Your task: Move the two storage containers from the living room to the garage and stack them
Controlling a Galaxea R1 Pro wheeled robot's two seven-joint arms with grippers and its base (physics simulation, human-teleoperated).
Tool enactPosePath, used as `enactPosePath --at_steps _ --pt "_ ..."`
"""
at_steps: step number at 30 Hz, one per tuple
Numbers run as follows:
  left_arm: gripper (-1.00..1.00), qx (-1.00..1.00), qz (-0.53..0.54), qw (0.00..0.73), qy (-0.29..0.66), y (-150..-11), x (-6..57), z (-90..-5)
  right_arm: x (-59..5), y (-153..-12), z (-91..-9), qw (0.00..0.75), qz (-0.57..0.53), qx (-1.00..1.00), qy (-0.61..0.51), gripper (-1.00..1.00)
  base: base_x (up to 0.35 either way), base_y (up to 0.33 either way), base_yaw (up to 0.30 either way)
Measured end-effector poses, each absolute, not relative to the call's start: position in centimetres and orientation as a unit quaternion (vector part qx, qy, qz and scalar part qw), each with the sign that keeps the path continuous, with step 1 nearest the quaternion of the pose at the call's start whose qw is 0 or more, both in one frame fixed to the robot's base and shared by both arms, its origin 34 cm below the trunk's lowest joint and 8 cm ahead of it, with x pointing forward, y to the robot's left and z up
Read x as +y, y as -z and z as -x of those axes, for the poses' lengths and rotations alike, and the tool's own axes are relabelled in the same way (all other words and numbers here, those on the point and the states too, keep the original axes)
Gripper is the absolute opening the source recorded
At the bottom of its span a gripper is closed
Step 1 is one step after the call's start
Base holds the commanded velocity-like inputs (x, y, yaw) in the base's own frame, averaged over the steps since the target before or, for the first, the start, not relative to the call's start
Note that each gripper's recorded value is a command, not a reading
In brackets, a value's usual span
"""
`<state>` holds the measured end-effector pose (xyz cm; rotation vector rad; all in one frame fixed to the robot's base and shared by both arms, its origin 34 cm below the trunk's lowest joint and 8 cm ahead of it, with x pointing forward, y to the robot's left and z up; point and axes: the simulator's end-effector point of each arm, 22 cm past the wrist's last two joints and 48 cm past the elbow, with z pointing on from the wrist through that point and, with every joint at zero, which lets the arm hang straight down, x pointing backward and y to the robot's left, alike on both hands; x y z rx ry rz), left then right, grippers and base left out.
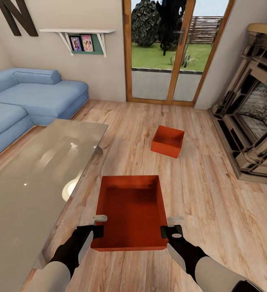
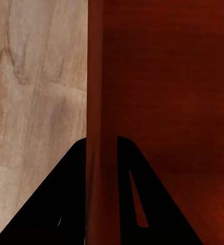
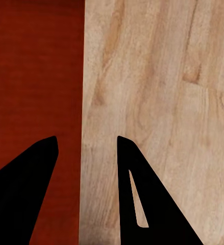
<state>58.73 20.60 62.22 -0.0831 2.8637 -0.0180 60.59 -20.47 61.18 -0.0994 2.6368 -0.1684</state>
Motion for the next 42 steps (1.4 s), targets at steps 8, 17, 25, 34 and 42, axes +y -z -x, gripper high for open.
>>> enactPosePath --at_steps 8,17,25,34,42 --pt "-1.00 0.990 0.029 0.138 0.006 -62.22 20.62 -58.73 -20.45 -61.19 -60.59 0.246 0.037 0.967 0.062 -1.00 0.000 0.000 0.000" --pt "-1.00 0.990 0.029 0.138 0.006 -62.22 20.62 -58.72 -20.45 -61.18 -60.59 0.246 0.036 0.967 0.062 -1.00 0.000 0.000 0.000" --pt "-1.00 0.990 0.029 0.137 0.006 -62.22 20.63 -58.72 -20.45 -61.17 -60.56 0.246 0.036 0.967 0.062 -1.00 0.000 0.000 0.000" --pt "-1.00 0.990 0.029 0.137 0.006 -62.22 20.64 -58.73 -20.44 -61.17 -60.56 0.246 0.036 0.967 0.062 -1.00 0.000 0.000 0.000" --pt "-1.00 0.990 0.029 0.138 0.005 -62.78 20.71 -58.61 -20.36 -61.76 -60.45 0.246 0.036 0.967 0.064 -1.00 0.000 0.000 -0.023"
